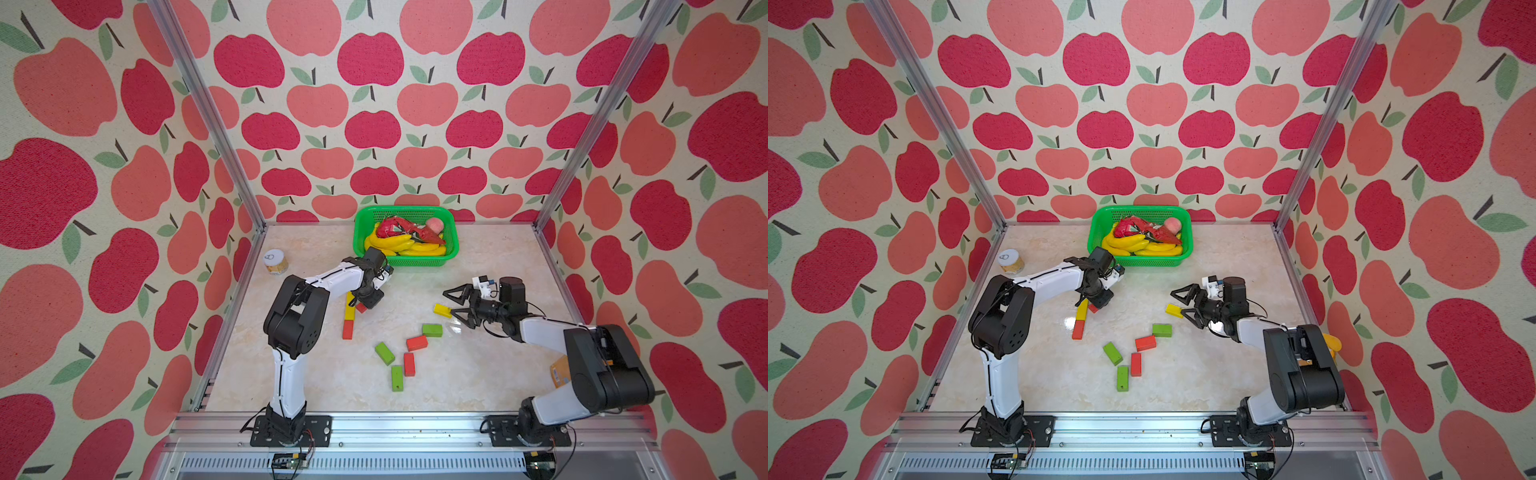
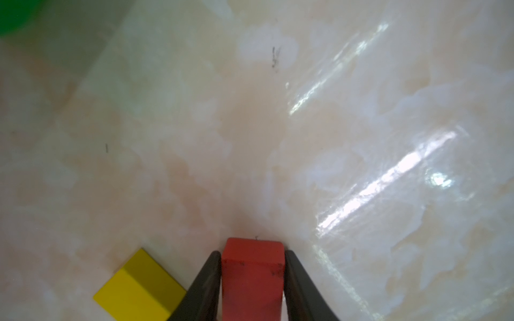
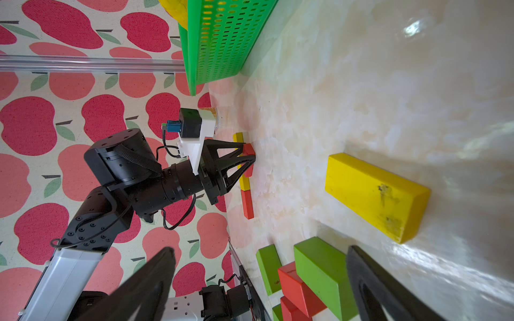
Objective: Assemble the letter k with building blocks
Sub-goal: Assemble the building block at the center of the board, then pick up the building block from the center of the board.
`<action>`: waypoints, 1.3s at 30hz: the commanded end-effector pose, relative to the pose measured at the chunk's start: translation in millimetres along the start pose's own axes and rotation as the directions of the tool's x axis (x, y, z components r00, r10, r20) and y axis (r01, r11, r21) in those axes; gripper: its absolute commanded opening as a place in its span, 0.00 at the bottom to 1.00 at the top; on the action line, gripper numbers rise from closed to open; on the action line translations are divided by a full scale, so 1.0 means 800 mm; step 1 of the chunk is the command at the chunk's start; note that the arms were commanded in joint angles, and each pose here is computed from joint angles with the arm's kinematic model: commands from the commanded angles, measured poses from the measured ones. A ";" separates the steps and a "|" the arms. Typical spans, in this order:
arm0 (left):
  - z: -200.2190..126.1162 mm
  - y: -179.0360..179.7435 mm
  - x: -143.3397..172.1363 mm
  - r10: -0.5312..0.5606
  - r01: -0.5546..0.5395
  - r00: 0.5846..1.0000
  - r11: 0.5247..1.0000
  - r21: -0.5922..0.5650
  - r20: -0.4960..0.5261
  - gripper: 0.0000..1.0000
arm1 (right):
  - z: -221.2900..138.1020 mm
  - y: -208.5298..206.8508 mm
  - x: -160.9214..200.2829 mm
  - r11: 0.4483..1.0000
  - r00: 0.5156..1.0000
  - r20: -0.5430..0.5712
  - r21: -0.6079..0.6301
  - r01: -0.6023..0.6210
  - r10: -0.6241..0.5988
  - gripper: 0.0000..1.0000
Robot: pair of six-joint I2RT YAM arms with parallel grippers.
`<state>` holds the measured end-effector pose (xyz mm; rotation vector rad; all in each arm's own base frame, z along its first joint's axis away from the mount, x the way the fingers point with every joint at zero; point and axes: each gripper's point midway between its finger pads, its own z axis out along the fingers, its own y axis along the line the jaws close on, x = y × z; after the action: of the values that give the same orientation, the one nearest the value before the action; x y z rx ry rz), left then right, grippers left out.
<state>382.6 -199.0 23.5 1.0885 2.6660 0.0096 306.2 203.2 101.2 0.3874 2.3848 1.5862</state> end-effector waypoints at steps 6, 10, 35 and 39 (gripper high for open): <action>-0.018 0.006 -0.019 0.020 -0.017 0.998 0.999 -0.047 0.066 0.42 | 0.005 0.007 -0.002 1.000 1.000 -0.012 -0.015 0.011 -0.012 0.99; -0.041 0.000 -0.034 0.068 -0.055 0.991 0.993 -0.103 0.119 0.44 | 0.005 0.007 -0.002 1.000 1.000 -0.013 -0.014 0.012 -0.012 0.99; -0.054 -0.224 -0.104 0.392 -0.473 0.837 0.869 0.146 0.381 0.53 | -0.081 -0.028 -0.043 0.995 0.957 0.272 0.001 -0.104 0.100 0.99; -0.039 -0.236 -0.113 0.427 -0.518 0.814 0.840 0.160 0.393 0.56 | -0.085 -0.024 -0.044 0.996 0.954 0.287 0.003 -0.089 0.085 0.99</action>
<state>311.1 -379.6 60.3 1.5588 2.1294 -0.3584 313.5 129.9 109.4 0.6617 2.2034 1.4605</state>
